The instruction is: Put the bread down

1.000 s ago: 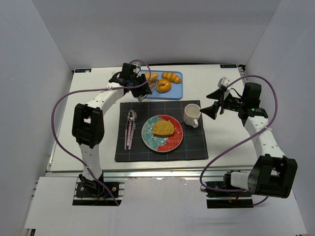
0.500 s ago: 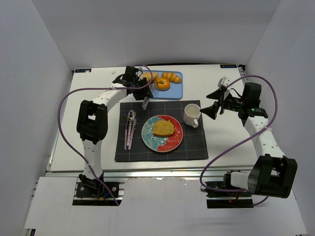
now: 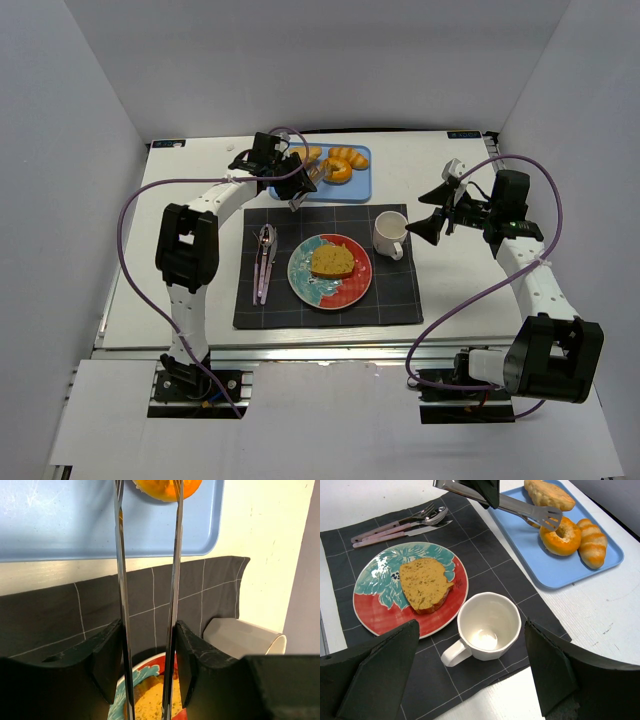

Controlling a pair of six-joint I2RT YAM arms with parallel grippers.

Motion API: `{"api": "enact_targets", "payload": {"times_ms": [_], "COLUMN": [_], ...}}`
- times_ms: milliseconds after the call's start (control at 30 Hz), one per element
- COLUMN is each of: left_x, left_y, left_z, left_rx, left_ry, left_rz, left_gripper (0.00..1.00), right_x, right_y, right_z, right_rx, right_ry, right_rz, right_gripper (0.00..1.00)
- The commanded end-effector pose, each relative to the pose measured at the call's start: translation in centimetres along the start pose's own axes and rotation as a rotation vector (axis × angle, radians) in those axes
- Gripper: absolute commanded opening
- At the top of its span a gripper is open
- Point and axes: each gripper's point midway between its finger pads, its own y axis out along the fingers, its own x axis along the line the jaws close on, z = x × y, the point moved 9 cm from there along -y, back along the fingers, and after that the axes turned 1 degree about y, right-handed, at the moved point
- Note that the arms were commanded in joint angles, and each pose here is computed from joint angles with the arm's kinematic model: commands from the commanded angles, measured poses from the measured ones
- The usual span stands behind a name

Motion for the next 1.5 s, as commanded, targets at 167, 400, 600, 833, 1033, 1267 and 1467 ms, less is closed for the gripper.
{"api": "enact_targets", "payload": {"times_ms": [167, 400, 600, 833, 1033, 1267, 1467], "left_x": [-1.1, -1.5, -2.8, -3.5, -2.5, -1.2, 0.9], "left_y": [-1.0, -1.0, -3.5, -9.1, -14.9, -19.4, -20.4], "left_z": [-0.8, -0.9, -1.5, 0.1, 5.5, 11.5, 15.7], "left_rx": [-0.03, -0.021, -0.058, -0.094, -0.071, 0.012, 0.126], "left_ry": [-0.024, -0.033, -0.015, 0.017, 0.045, 0.001, -0.012], "left_rz": [0.07, 0.11, 0.145, 0.161, 0.174, 0.226, 0.202], "left_gripper": [0.52, 0.25, 0.09, 0.04, 0.0, 0.0, 0.0], "right_x": [0.3, 0.3, 0.3, 0.3, 0.2, 0.1, 0.0], "right_y": [-0.3, -0.4, -0.5, -0.7, -0.8, -0.8, -0.8], "right_z": [-0.9, -1.0, -1.5, -1.9, -2.0, -2.0, -2.2], "right_rx": [-0.03, -0.032, -0.037, -0.038, -0.036, -0.035, -0.037], "right_ry": [-0.039, -0.042, -0.046, -0.048, -0.048, -0.047, -0.054], "right_rz": [-0.006, -0.007, -0.011, -0.012, -0.013, -0.017, -0.019], "right_gripper": [0.89, 0.89, 0.89, 0.89, 0.89, 0.89, 0.89]}}
